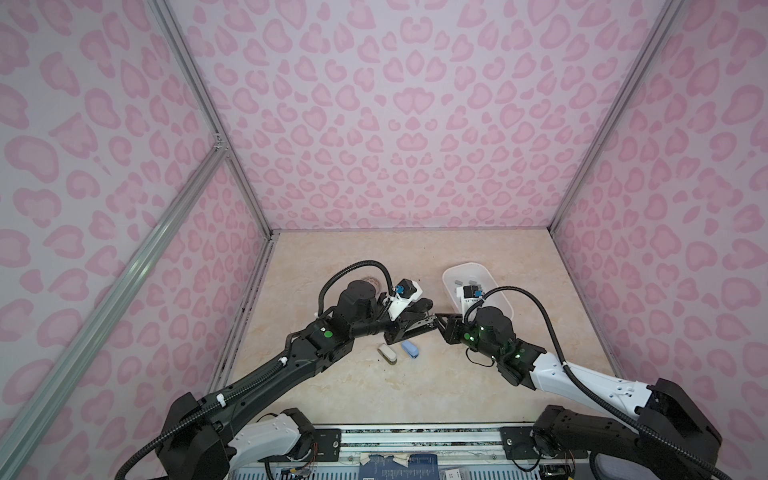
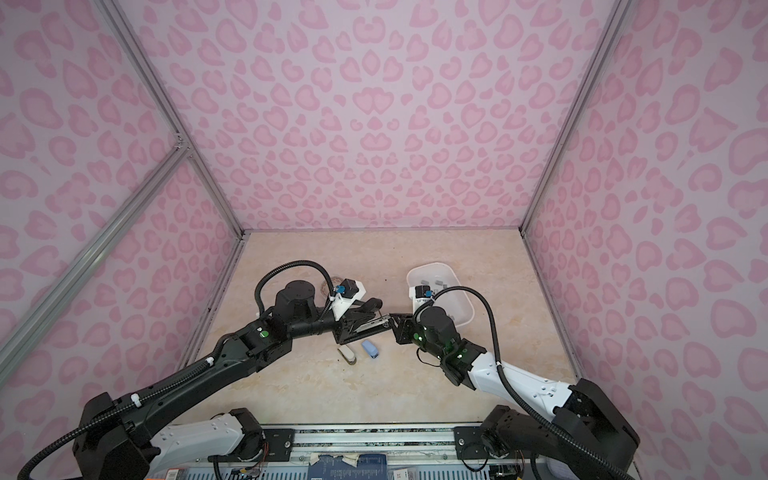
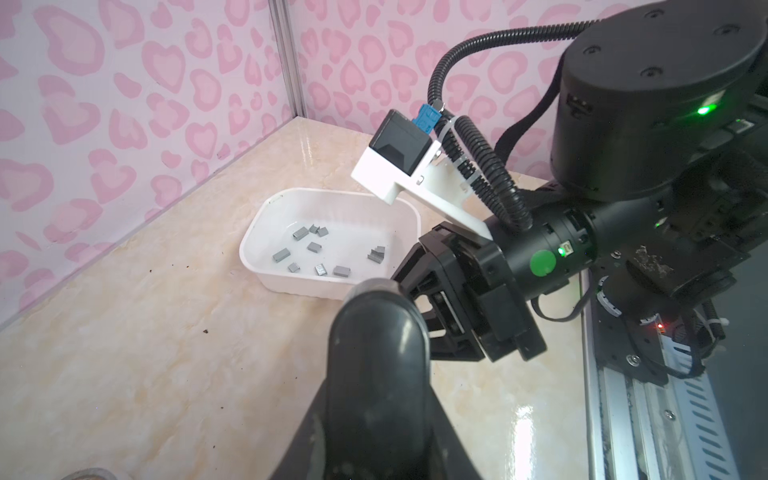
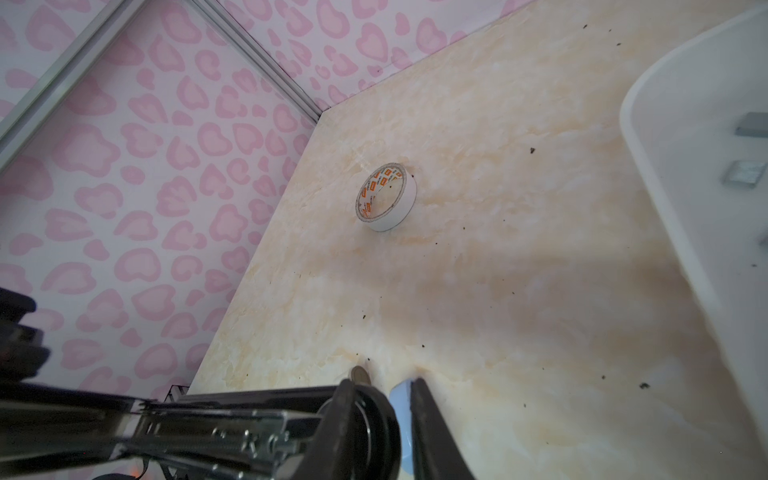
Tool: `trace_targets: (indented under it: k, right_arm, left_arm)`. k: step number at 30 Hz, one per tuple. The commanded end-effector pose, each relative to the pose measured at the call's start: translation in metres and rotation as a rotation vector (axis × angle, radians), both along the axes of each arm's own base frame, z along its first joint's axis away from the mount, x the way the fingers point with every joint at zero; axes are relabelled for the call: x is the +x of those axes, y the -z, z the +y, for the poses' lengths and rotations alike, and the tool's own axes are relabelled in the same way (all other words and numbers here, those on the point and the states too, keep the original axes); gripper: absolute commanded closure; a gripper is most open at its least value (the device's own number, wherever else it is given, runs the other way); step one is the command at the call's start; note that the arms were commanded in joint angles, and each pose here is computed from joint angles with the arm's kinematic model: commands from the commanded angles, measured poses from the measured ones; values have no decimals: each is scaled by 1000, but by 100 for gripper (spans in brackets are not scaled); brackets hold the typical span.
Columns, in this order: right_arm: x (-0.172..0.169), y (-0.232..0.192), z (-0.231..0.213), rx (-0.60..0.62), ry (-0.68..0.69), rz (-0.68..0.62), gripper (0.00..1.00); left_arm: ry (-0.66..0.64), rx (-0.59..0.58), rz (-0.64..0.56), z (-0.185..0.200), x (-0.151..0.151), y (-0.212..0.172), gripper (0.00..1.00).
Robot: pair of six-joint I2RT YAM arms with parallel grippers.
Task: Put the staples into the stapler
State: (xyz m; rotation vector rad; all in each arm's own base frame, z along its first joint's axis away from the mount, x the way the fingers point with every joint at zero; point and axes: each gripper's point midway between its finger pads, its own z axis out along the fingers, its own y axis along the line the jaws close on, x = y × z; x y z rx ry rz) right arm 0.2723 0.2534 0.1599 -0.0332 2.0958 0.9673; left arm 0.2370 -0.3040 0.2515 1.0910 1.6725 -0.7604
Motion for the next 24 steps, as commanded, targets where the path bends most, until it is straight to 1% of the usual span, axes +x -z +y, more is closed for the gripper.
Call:
trace_targets:
  k: [1, 2, 4, 10, 12, 14, 16, 17, 18, 20, 22, 24]
  right_arm:
    - [0, 6, -6, -23, 27, 9, 72]
    - [0, 4, -9, -38, 32, -1, 68]
    - [0, 2, -16, -75, 44, -31, 63]
    - [0, -28, -41, -153, 91, -223, 51]
    - [0, -38, -47, -186, 106, -256, 51]
    - [1, -49, -53, -231, 119, -278, 57]
    - [-4, -64, -46, -246, 51, -360, 55]
    - [-6, -72, -42, -259, 11, -418, 52]
    - [-10, -75, -39, -284, -31, -446, 44]
    - [-22, -81, -24, -328, -172, -519, 44]
    - [-36, -90, -9, -344, -311, -581, 44]
    - [-37, -98, -5, -383, -354, -623, 47]
  left_arm:
    - [16, -108, -114, -5, 1, -35, 96]
    - [19, -112, -116, -5, 1, -35, 96]
    - [21, -112, -119, -5, 1, -34, 96]
    - [13, -75, -133, -5, 6, -22, 96]
    - [22, -63, -135, -6, 5, -19, 96]
    - [28, -53, -144, -5, 4, -16, 96]
    - [36, -52, -151, -6, 3, -14, 96]
    - [47, -50, -152, -6, 2, -13, 96]
    - [58, -47, -150, -7, 1, -12, 96]
    - [75, -41, -149, -8, -2, -10, 96]
    - [89, -43, -156, -8, -4, -10, 96]
    - [105, -49, -155, -9, -7, -10, 96]
